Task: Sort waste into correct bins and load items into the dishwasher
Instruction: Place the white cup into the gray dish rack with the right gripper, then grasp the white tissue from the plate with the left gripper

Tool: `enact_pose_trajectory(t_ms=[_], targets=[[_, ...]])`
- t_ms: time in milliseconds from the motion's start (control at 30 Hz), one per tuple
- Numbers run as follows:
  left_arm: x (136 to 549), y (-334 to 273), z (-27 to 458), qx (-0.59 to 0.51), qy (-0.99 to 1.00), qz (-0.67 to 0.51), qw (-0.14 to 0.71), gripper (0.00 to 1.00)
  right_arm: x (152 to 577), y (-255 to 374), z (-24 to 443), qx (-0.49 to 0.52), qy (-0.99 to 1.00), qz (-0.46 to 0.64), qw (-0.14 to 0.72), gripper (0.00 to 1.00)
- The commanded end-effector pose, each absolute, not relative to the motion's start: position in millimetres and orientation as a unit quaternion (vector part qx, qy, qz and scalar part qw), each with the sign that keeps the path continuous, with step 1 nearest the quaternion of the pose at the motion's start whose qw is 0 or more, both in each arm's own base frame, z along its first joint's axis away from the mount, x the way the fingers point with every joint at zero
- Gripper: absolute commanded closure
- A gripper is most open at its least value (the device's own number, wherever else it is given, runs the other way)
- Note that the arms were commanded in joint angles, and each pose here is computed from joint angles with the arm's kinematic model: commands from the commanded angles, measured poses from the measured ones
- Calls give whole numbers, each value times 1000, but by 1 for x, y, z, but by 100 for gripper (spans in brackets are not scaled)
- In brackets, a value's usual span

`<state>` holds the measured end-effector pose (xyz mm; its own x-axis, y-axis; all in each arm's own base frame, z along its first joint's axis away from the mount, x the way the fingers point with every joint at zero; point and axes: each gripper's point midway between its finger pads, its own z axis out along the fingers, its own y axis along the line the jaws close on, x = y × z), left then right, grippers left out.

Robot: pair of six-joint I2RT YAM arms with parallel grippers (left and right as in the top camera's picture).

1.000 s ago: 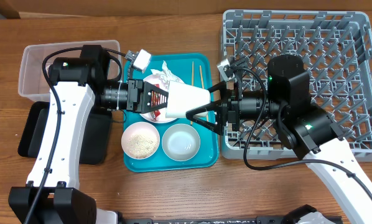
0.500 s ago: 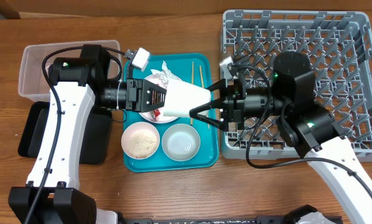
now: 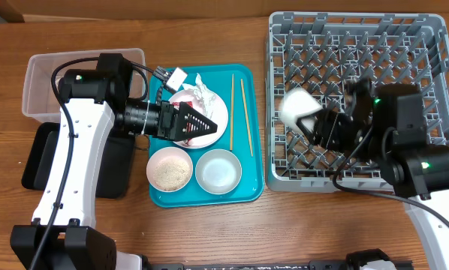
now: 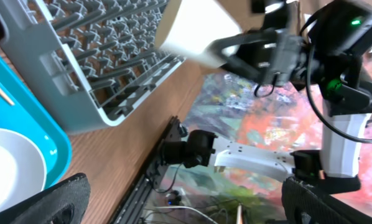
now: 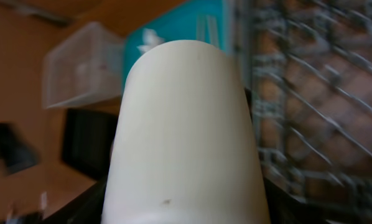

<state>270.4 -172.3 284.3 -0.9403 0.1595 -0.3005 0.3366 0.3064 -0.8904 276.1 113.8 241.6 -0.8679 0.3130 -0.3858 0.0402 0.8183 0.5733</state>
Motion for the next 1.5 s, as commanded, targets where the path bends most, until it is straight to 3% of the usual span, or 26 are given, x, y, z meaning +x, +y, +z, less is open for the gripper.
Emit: enact_pose_trajectory(t_ms=[0, 233, 433, 467, 533, 667, 800, 1000, 1067, 1167, 1367, 1433, 1467], targets=[[274, -172, 279, 155, 813, -556, 78, 0, 273, 77, 209, 191, 944, 168, 209, 39], [282, -173, 279, 149, 814, -555, 86, 0, 257, 117, 158, 121, 981, 110, 107, 39], [283, -167, 266, 129, 839, -523, 68, 0, 251, 122, 115, 151, 987, 38, 43, 34], [283, -166, 263, 128, 845, -515, 65, 0, 254, 123, 110, 151, 987, 35, 40, 17], [283, -166, 263, 129, 846, -514, 67, 0, 262, 126, 113, 151, 986, 45, 57, 1], [286, -166, 263, 132, 845, -513, 73, 0, 279, 134, 147, 134, 981, 81, 115, 0], [293, -161, 254, 124, 862, -485, 78, 5, 298, 143, 220, 118, 957, 146, 220, 0], [331, -125, 218, 13, 934, -344, 94, 13, 294, 141, 322, 109, 893, 239, 367, 0], [371, -93, 201, -26, 964, -201, 171, 15, 282, 135, 354, 106, 865, 267, 411, 0], [405, -92, 194, -2, 967, -58, 247, 11, 273, 131, 360, 105, 861, 271, 418, 0], [438, -129, 149, 41, 962, 22, 268, 9, 273, 137, 347, 99, 874, 270, 391, 0], [442, -138, 121, 50, 968, 21, 245, 13, 273, 144, 343, 91, 878, 281, 377, 0], [444, -145, 101, 55, 972, 11, 227, 19, 273, 147, 340, 88, 881, 285, 368, 0]])
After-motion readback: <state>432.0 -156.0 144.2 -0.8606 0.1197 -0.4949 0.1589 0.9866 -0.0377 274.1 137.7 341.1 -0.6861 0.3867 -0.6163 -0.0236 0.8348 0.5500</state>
